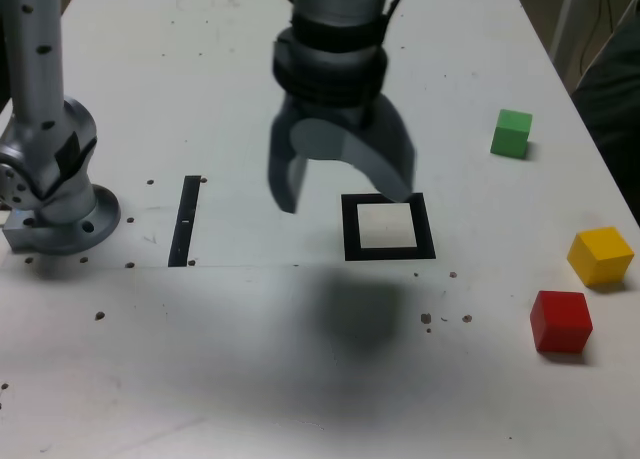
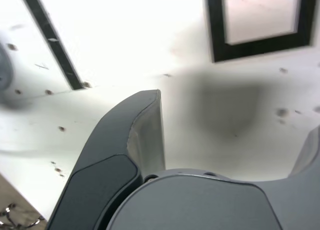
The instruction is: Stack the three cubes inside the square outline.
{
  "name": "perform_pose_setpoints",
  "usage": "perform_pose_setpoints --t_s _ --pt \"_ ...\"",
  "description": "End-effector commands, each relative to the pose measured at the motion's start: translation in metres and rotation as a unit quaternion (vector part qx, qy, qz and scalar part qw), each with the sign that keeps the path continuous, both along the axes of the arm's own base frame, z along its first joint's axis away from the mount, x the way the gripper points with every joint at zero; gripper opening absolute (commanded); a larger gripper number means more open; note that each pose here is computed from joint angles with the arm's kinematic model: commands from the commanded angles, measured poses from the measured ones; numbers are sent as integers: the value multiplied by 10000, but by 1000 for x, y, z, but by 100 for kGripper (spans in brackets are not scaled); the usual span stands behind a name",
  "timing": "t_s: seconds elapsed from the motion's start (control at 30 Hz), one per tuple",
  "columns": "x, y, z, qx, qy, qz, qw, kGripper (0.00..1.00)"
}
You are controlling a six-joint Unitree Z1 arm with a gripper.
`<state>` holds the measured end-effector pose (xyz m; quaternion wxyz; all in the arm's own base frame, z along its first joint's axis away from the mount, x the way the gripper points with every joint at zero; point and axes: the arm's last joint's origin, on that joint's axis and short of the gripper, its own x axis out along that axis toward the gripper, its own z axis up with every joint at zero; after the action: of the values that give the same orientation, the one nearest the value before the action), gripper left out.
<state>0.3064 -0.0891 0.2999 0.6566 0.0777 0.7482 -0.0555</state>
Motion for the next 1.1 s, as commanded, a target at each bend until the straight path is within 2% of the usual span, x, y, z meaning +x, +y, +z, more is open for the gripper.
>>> perform_pose_setpoints --t_s 0.0,0.27,0.53,1.07 --pt "15 -10 -1 -11 25 -65 10000 100" --pt "57 -39 0 -42 -19 -261 9996 100" --pt "86 -59 -5 -107 -95 -351 9993 100" --pt "131 -80 -35 -155 -266 -361 9989 100"
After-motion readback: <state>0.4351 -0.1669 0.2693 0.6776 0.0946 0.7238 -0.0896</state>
